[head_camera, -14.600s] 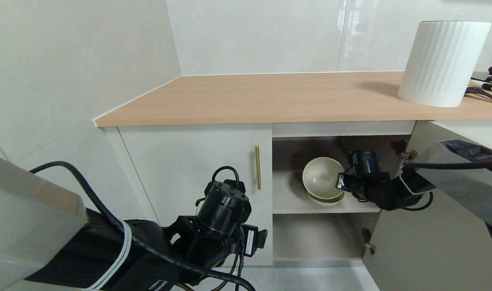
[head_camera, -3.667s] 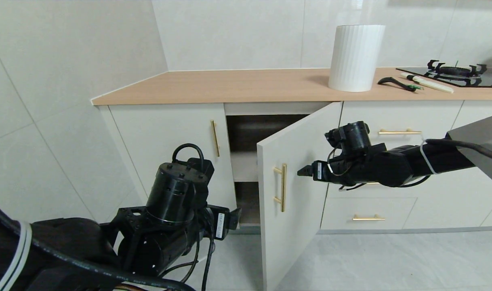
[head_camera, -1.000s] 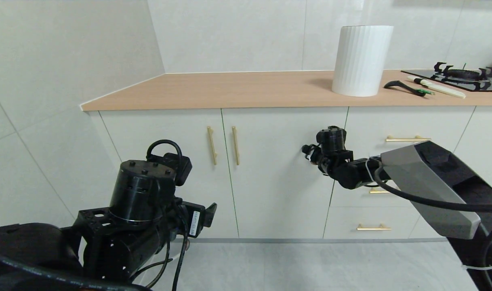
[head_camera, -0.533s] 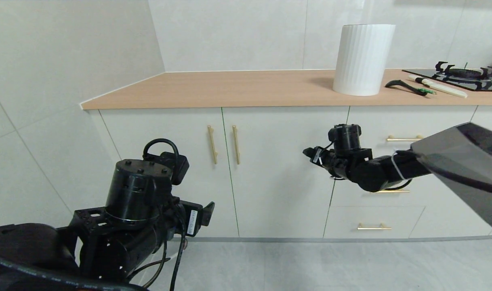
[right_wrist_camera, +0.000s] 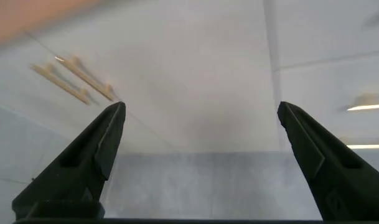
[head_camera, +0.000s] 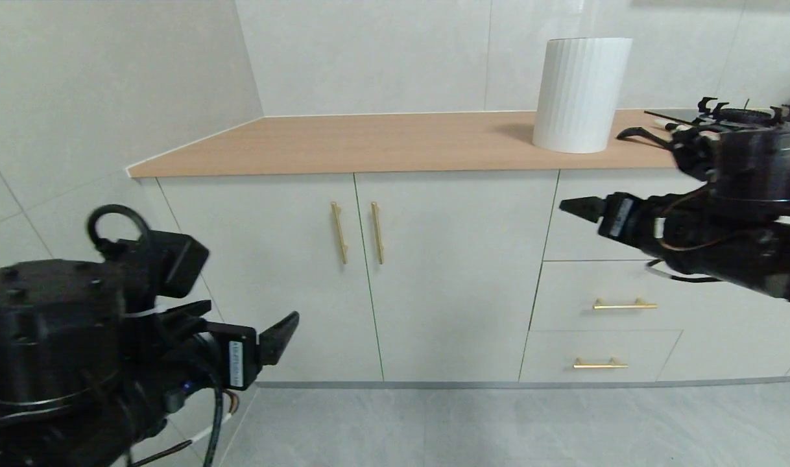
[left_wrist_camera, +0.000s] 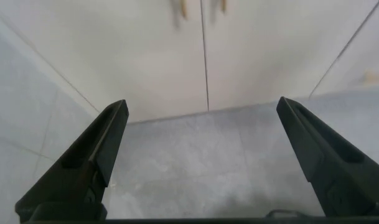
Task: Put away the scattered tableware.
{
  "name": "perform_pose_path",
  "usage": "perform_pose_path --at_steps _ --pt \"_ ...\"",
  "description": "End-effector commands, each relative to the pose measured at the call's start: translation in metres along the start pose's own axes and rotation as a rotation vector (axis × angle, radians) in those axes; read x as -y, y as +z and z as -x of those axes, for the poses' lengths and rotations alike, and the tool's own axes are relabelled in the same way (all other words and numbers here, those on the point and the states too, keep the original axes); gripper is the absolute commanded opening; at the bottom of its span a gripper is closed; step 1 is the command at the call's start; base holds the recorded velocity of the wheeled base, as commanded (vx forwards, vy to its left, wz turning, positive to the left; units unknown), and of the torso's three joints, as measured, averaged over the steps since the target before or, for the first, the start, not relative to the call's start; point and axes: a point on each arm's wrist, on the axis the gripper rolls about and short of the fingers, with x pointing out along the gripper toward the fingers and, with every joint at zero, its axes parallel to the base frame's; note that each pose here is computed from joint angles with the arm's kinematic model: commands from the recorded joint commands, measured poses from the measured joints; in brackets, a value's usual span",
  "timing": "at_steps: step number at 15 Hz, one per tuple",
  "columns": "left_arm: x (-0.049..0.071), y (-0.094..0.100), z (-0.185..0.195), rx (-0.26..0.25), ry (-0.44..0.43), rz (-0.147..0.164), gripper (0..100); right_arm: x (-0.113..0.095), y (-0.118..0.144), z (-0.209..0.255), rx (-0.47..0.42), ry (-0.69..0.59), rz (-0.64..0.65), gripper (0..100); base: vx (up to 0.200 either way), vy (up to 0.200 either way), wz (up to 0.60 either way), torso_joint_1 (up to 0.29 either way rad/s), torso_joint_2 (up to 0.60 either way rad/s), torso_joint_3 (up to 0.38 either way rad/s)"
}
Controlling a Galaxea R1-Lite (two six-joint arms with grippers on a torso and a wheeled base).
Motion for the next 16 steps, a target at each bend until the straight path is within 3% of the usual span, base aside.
perform_pose_path --at_steps 1,2,3,4,6,8,10,13,14,16 --pt "-0.036 -0.010 0.056 0.125 0.017 0.084 100 0.027 0.020 0.154 0.250 0.012 0.055 100 0.000 0.000 0.00 0.000 0.00 0.000" --pt "-0.042 -0.015 0.064 0.134 0.029 0.091 100 0.031 0.023 0.170 0.282 -0.011 0.064 100 0.000 0.000 0.00 0.000 0.00 0.000" --pt "-0.060 -0.030 0.082 0.131 0.083 0.095 100 0.043 0.021 0.212 0.339 -0.094 0.092 100 0.000 0.000 0.00 0.000 0.00 0.000" --pt "-0.063 -0.034 0.086 0.126 0.097 0.097 100 0.045 0.021 0.220 0.348 -0.109 0.102 100 0.000 0.000 0.00 0.000 0.00 0.000" --pt "-0.084 -0.059 0.126 0.161 0.160 0.128 100 0.051 0.000 0.288 0.430 -0.135 0.175 100 0.000 0.000 0.00 0.000 0.00 0.000" --pt "-0.092 -0.073 0.144 0.169 0.240 0.148 100 0.058 -0.021 0.322 0.435 -0.146 0.224 100 0.000 0.000 0.00 0.000 0.00 0.000" --pt "-0.096 -0.092 0.161 0.202 0.287 0.176 100 0.067 -0.052 0.351 0.428 -0.170 0.232 100 0.000 0.000 0.00 0.000 0.00 0.000" --pt "-0.095 -0.103 0.171 0.254 0.332 0.208 100 0.068 -0.072 0.365 0.466 -0.221 0.230 100 0.000 0.000 0.00 0.000 0.00 0.000" --pt "-0.094 -0.106 0.178 0.299 0.381 0.229 100 0.068 -0.090 0.369 0.494 -0.258 0.230 100 0.000 0.000 0.00 0.000 0.00 0.000" --pt "-0.092 -0.117 0.186 0.328 0.416 0.241 100 0.070 -0.107 0.370 0.512 -0.280 0.234 100 0.000 0.000 0.00 0.000 0.00 0.000"
